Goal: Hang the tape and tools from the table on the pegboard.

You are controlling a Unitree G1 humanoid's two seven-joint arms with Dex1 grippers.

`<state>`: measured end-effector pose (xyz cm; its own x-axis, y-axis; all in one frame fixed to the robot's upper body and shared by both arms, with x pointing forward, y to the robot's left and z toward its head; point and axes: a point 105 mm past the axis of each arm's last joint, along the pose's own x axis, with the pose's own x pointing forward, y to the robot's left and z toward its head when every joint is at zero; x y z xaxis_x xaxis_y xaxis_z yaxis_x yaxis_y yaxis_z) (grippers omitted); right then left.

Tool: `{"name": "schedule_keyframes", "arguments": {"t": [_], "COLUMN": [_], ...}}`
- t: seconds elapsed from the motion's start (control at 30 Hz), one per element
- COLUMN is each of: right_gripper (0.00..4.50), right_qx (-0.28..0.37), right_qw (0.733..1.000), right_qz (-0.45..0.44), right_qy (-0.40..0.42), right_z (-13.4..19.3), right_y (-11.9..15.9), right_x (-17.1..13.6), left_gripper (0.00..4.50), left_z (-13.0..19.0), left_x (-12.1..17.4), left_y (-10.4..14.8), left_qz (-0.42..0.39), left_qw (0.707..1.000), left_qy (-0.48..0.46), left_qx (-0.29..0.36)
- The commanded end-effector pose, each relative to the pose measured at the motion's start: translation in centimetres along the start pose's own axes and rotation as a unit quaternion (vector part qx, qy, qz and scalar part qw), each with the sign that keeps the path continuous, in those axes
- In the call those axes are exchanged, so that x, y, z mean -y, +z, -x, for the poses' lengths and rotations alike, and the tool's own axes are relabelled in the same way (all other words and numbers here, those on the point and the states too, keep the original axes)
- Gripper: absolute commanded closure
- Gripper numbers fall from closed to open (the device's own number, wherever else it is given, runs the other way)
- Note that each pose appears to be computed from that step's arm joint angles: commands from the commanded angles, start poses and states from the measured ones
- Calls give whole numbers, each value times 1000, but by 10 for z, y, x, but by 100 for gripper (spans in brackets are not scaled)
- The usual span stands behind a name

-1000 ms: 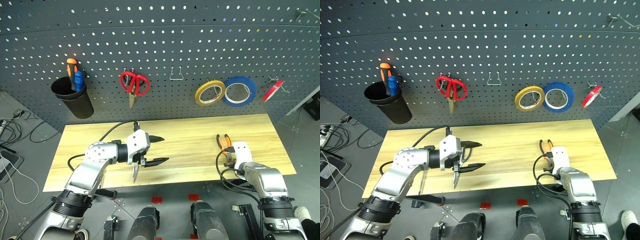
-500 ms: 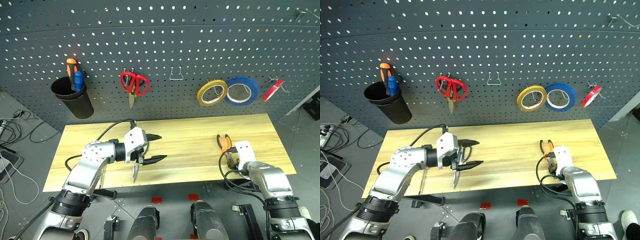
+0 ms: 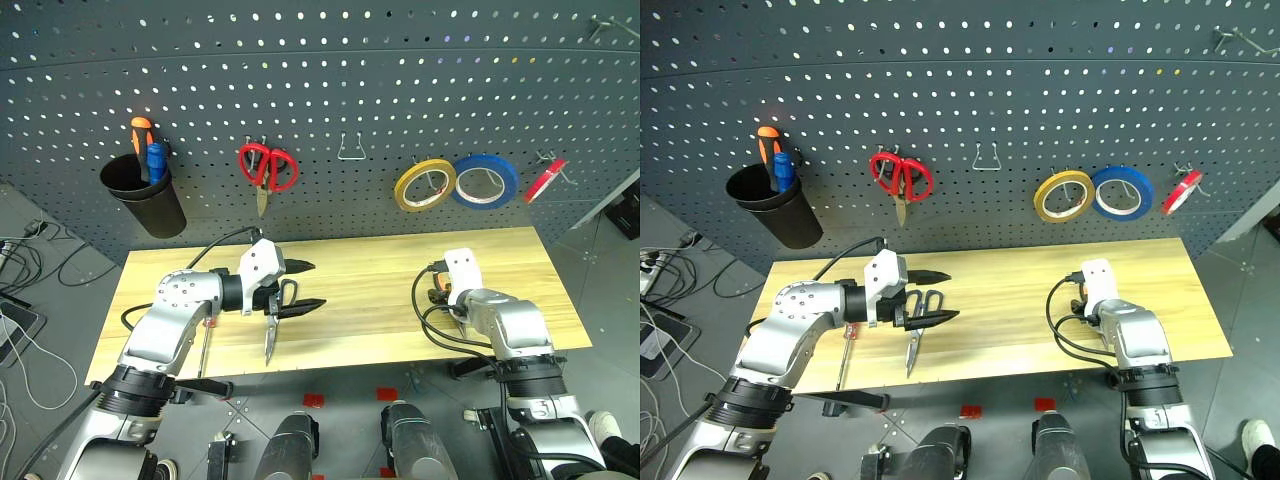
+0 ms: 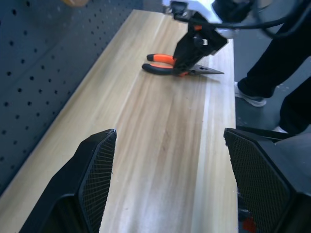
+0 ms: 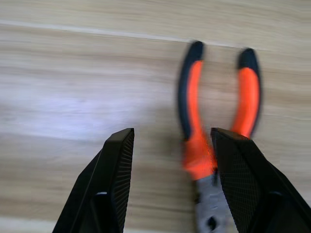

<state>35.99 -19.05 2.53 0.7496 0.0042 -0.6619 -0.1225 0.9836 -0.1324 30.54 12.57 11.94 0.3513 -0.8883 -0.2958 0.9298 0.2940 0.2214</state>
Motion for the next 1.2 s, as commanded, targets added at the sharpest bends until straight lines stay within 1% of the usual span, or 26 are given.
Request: {"name": "schedule_keyframes", "arguments": {"t": [0.03, 0.1, 0.17, 0.2, 0.3, 0.33, 0.43, 0.87, 0.93, 1.0, 1.1, 1.2], "right_gripper": [181, 181, 145, 123, 23, 4, 4, 4, 4, 4, 65, 164], "right_qx": [34, 57, 68, 67, 47, 39, 20, -19, -27, -47, -73, -85], "right_qw": [999, 998, 998, 998, 999, 999, 999, 999, 999, 998, 995, 993], "right_qz": [12, -8, -19, -18, -7, -5, 3, 7, -4, -35, -70, -79], "right_qy": [-22, -14, -8, -11, -26, -29, -40, -35, -28, -20, -14, -4], "right_z": [0, 1, 2, 3, 0, -1, -4, -25, -27, -28, -28, -27], "right_y": [19, 25, 28, 27, 18, 15, 7, -4, -6, -11, -20, -24], "right_x": [9, 9, 8, 9, 13, 15, 19, 30, 31, 32, 34, 29], "left_gripper": [75, 75, 75, 75, 75, 75, 75, 75, 75, 75, 75, 75], "left_z": [0, 0, 0, 0, 0, 0, -1, -3, -3, -3, -1, 0], "left_x": [0, 1, 3, 4, 5, 6, 7, 7, 8, 8, 9, 9], "left_y": [10, 10, 9, 8, 7, 6, 6, 6, 5, 5, 3, 2], "left_qz": [-25, -26, -25, -26, -25, -25, -24, -26, -25, -24, -23, -22], "left_qw": [1000, 1000, 1000, 1000, 1000, 1000, 1000, 1000, 1000, 1000, 1000, 1000], "left_qy": [-8, -9, -9, -9, -10, -10, -12, -14, -15, -15, -13, -11], "left_qx": [5, 5, 4, 3, 1, 1, 0, 0, -1, -1, -2, -4]}}
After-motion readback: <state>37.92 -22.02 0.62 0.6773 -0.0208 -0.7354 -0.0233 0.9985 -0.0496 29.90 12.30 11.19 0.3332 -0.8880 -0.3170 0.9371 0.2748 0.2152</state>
